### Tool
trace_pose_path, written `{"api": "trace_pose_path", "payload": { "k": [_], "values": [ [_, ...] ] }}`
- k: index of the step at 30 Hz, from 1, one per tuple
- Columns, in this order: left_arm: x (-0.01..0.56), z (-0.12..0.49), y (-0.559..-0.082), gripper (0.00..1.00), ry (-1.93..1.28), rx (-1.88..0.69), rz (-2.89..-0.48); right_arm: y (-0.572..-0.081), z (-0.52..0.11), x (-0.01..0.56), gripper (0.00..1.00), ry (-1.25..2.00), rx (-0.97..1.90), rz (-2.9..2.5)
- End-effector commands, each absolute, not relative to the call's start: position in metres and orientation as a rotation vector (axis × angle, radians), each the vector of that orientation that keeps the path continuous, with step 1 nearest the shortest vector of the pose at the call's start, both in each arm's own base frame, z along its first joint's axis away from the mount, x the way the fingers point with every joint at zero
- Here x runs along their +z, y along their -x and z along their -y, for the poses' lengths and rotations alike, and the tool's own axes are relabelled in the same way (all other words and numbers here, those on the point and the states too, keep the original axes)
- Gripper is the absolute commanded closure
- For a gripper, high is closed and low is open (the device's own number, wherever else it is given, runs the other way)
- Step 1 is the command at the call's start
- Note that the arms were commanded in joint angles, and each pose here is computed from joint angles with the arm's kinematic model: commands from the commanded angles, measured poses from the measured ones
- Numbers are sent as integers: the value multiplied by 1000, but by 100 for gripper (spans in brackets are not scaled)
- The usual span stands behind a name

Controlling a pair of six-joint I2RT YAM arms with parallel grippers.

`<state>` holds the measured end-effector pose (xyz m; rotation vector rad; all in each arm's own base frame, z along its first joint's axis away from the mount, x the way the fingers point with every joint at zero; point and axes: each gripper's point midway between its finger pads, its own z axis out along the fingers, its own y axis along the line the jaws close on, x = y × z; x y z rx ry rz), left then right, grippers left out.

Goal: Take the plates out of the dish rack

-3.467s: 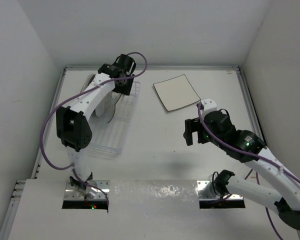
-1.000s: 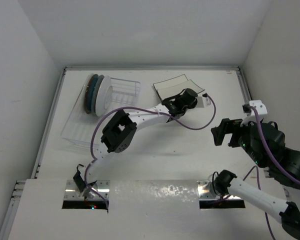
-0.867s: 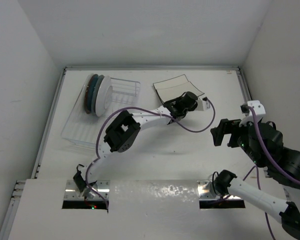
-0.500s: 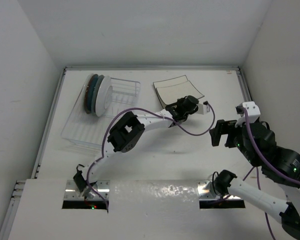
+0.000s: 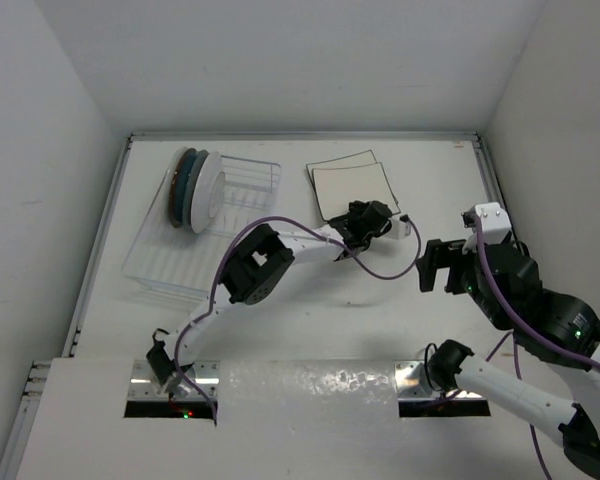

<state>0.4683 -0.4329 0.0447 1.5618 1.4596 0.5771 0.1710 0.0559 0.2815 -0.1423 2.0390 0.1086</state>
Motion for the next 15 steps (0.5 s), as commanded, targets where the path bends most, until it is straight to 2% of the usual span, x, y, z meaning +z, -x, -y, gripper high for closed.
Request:
{"api": "trace_pose_path", "payload": {
  "k": [1,6,10,15],
  "values": [
    [71,431,-483,60,-1463,577,-1446,-180,-58,285,1,143,81,-2017],
    [79,436,-491,54,-1419,518,-1468,-180,-59,281,1,147,76,-2022],
    [80,447,-490,44,-1380,420,-1506,-181,-61,281,1,149,82,-2021],
    [63,455,-489,44,-1363,348,-1564,-183,-63,277,1,159,83,-2030]
  ]
}}
